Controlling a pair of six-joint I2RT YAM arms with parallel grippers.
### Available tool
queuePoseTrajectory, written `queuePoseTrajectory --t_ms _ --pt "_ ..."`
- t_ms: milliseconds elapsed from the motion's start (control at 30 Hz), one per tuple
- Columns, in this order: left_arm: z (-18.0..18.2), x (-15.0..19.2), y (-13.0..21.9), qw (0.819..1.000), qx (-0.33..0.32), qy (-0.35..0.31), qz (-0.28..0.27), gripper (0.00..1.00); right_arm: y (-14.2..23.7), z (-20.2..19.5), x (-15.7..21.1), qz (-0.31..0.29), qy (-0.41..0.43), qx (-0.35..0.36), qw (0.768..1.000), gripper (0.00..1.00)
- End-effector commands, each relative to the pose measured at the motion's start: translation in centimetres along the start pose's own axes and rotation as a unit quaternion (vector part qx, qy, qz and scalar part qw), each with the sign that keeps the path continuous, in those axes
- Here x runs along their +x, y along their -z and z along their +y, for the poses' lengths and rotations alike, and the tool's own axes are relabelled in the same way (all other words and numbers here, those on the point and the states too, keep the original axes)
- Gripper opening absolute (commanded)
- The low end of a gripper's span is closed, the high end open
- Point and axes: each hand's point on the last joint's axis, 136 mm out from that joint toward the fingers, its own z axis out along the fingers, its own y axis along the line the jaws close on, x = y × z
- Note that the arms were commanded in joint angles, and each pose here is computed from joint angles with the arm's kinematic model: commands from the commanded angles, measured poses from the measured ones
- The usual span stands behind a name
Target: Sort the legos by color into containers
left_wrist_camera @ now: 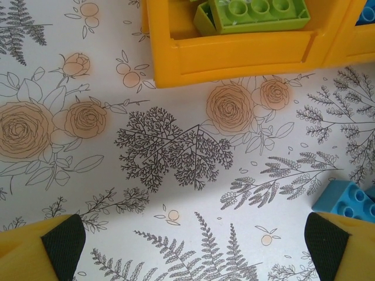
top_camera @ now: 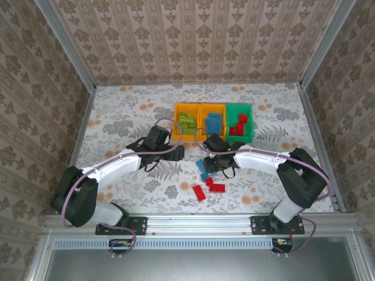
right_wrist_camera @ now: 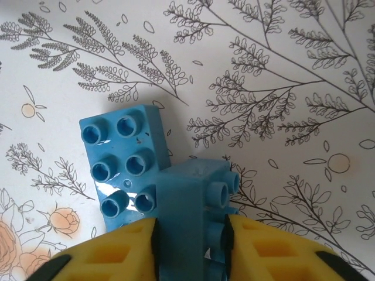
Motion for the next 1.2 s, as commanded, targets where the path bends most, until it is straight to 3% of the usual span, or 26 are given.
queuePoseTrajectory --t_ms 0,200,433,800,1000,1167 --pt "0.0 -0.2 0.1 1.0 0.005 0.011 -0.005 1.0 -0.2 -1.8 1.5 0.014 -0.004 0.038 0.999 0.28" --pt "-0.3 -0.3 -0.1 1.0 0.01 0.011 -0.003 1.0 0.7 -3.0 0.8 -0.005 -0.017 0.061 0.998 0.22" --pt "-0.7 -0.3 -0.3 1.0 0.016 0.009 -0.001 1.0 3.0 -3.0 -2.2 -0.047 -0.03 0.048 0.997 0.22" --pt "-3.9 -0.4 -1.5 0.999 0.045 -0.023 0.019 1.0 5.9 -5.3 -11.3 -0.127 -0.084 0.056 0.987 0.21" --pt "-6.7 0.7 -2.2 0.995 0.074 -0.05 0.037 1.0 4.7 -6.8 -17.4 -0.141 -0.132 0.035 0.981 0.21" --pt "-6.9 1.1 -2.5 0.995 0.066 -0.065 0.047 1.0 3.2 -7.1 -19.7 -0.129 -0.138 0.031 0.981 0.2"
